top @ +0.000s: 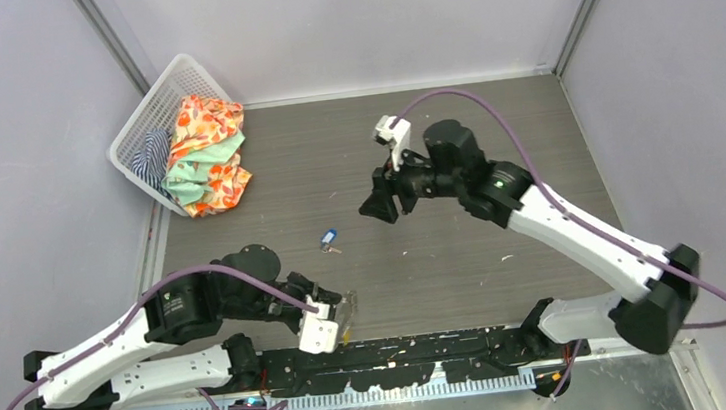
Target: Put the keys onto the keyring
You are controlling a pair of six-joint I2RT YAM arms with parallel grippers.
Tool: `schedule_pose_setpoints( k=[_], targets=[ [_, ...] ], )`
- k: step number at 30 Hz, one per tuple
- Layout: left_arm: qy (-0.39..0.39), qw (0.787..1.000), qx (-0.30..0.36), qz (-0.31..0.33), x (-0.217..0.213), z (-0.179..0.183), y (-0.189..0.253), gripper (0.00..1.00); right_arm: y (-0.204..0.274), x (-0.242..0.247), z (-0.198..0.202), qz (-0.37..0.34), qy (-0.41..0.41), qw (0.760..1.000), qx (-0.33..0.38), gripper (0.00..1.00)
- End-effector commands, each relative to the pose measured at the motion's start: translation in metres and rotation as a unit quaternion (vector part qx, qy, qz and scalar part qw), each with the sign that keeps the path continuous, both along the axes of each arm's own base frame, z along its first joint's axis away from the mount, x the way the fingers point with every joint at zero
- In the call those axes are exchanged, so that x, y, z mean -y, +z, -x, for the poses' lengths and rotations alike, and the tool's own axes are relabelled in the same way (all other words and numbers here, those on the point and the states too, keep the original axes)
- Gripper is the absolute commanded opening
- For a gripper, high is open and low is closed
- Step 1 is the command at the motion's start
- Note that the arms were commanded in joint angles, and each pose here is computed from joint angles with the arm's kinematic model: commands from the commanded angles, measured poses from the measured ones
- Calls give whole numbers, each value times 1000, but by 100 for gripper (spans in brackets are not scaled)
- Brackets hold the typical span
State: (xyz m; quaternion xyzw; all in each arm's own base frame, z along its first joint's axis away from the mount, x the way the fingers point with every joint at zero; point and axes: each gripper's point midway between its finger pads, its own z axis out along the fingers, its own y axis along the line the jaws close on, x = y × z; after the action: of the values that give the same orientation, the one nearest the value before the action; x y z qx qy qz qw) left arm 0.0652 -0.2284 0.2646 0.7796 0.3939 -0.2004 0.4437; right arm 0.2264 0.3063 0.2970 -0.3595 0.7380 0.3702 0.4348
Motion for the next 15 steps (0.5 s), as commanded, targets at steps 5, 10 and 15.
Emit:
schedule_pose_setpoints(
  k=[5, 10, 15],
  targets=[
    [-17, 994, -101, -28, -24, 35, -18, 0, -82, -57, -33, -12, 57, 996, -67, 59],
    [-35, 992, -119, -26, -27, 45, -17, 0, -128, -80, -49, 2, 99, 994, -53, 58],
    [-25, 990, -137, -10, -13, 42, -10, 0, -160, -106, -62, 1, 111, 990, -85, 53]
  ],
)
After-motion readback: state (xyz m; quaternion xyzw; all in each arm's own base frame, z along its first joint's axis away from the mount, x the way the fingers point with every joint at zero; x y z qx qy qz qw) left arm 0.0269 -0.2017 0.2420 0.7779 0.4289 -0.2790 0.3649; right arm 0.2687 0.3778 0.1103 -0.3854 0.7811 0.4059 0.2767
